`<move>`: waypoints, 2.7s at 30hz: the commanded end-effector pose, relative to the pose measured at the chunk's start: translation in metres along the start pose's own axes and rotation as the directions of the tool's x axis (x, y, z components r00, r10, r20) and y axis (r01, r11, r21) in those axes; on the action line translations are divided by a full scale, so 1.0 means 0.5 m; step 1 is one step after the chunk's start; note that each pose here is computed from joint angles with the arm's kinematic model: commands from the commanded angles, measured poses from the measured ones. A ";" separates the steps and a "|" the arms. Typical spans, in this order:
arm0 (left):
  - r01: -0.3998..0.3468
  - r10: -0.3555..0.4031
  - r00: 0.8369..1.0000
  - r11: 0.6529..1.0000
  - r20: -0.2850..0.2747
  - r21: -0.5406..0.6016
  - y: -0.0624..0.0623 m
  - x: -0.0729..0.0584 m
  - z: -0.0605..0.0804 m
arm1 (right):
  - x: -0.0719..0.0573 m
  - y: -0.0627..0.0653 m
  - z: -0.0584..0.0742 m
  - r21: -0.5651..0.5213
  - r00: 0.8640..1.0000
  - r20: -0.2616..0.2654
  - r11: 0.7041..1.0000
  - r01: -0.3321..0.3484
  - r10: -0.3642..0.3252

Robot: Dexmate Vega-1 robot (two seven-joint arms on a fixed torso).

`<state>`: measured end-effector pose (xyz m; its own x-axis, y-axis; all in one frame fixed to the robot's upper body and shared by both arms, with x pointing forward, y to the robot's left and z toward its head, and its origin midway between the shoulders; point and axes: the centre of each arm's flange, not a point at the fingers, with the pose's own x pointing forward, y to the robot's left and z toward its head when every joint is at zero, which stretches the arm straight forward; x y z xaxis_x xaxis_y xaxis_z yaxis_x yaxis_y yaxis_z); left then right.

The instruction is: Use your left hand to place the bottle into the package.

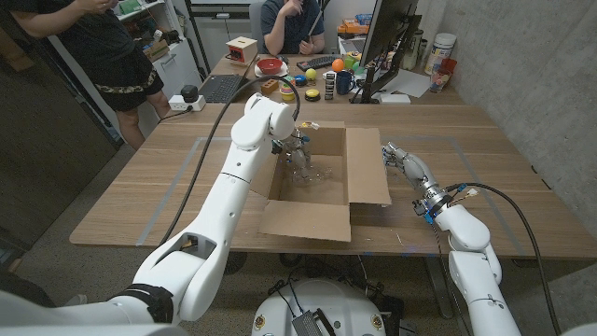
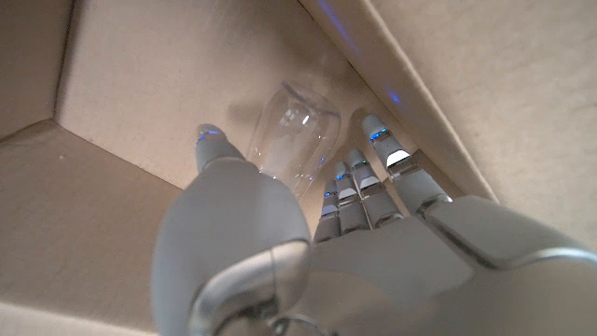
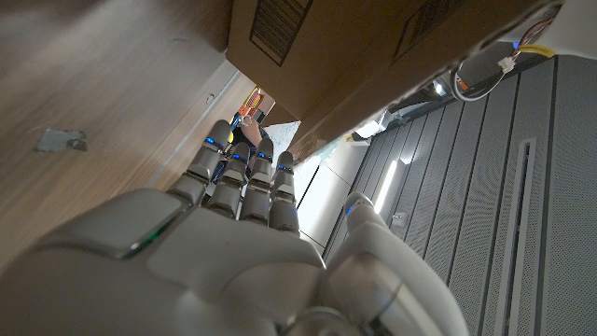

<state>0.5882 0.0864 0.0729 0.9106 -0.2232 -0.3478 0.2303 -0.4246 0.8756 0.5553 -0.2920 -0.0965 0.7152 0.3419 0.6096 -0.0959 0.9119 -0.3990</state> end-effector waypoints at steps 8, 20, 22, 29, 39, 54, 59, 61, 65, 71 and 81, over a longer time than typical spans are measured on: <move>-0.028 0.029 0.999 0.999 0.017 -0.029 0.009 -0.012 -0.010 | 0.008 0.001 -0.004 -0.007 1.000 -0.007 1.000 -0.004 0.004; -0.083 0.088 0.995 0.993 0.055 -0.082 0.026 -0.049 -0.025 | 0.014 0.005 -0.004 -0.008 1.000 -0.007 1.000 -0.009 0.009; -0.083 0.087 0.994 0.993 0.059 -0.081 0.027 -0.052 -0.024 | 0.014 0.005 -0.004 -0.010 1.000 -0.009 1.000 -0.008 0.008; -0.100 0.109 0.991 0.990 0.083 -0.099 0.032 -0.068 -0.026 | 0.014 0.007 -0.005 -0.010 1.000 -0.007 1.000 -0.010 0.010; -0.135 0.146 0.985 0.984 0.094 -0.118 0.042 -0.094 -0.033 | 0.014 0.007 -0.004 -0.012 1.000 -0.005 1.000 -0.008 0.008; -0.217 0.235 0.965 0.964 0.113 -0.155 0.060 -0.149 -0.044 | 0.013 0.007 0.000 -0.017 1.000 -0.004 1.000 -0.010 0.009; -0.237 0.261 0.958 0.955 0.121 -0.178 0.064 -0.163 -0.048 | 0.012 0.008 -0.001 -0.010 1.000 -0.002 1.000 -0.008 0.008; -0.242 0.268 0.955 0.952 0.126 -0.189 0.065 -0.170 -0.050 | 0.011 0.007 0.000 -0.015 1.000 0.001 1.000 -0.007 0.007; -0.260 0.289 0.948 0.944 0.134 -0.203 0.068 -0.182 -0.052 | 0.010 0.007 0.001 -0.017 1.000 0.002 1.000 -0.008 0.008; -0.291 0.326 0.935 0.931 0.138 -0.222 0.073 -0.205 -0.053 | 0.006 0.007 0.001 -0.013 1.000 0.003 1.000 -0.006 0.006; -0.330 0.373 0.916 0.911 0.148 -0.249 0.084 -0.234 -0.060 | 0.004 0.006 0.001 -0.015 1.000 0.000 1.000 -0.002 0.002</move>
<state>0.5150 0.1163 0.1485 0.8798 -0.4651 -0.0981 0.0339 -0.1445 0.9889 0.5577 -0.2871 -0.0957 0.7143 0.3485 0.6069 -0.0916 0.9063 -0.4126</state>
